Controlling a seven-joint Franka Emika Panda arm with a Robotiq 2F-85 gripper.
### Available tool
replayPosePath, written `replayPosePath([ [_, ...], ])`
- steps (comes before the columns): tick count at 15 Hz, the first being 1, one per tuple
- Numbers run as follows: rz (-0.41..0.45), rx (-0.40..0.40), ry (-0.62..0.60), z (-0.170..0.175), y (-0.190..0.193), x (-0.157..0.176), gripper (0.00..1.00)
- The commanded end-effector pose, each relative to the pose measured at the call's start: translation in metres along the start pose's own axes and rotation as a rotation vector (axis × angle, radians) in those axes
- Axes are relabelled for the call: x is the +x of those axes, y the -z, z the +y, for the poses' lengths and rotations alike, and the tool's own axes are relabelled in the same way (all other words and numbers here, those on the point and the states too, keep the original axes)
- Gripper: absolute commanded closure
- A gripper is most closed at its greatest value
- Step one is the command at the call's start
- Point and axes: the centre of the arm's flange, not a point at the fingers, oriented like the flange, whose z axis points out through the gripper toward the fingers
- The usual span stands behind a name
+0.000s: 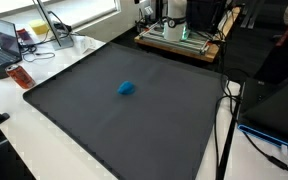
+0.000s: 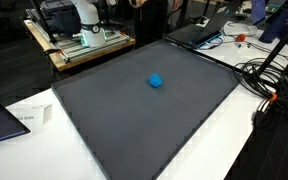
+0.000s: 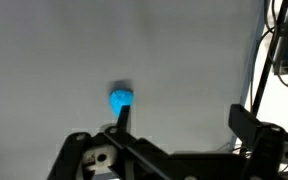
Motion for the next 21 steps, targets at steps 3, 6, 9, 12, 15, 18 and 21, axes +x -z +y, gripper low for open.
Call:
replayPosePath([
  [3, 0.019, -0.104, -0.037, -0.036, -0.034, 0.028, 0.0],
  [6, 0.024, -0.19, -0.099, -0.049, -0.055, 0.041, 0.0],
  [9, 0.011, -0.282, -0.157, -0.057, -0.076, 0.057, 0.0],
  [12, -0.002, -0.35, -0.197, -0.063, -0.096, 0.071, 0.0],
  [15, -0.012, -0.405, -0.227, -0.068, -0.117, 0.087, 0.0],
  [18, -0.024, -0.455, -0.255, -0.075, -0.137, 0.102, 0.0],
  [21, -0.056, -0.492, -0.292, -0.088, -0.158, 0.112, 0.0],
])
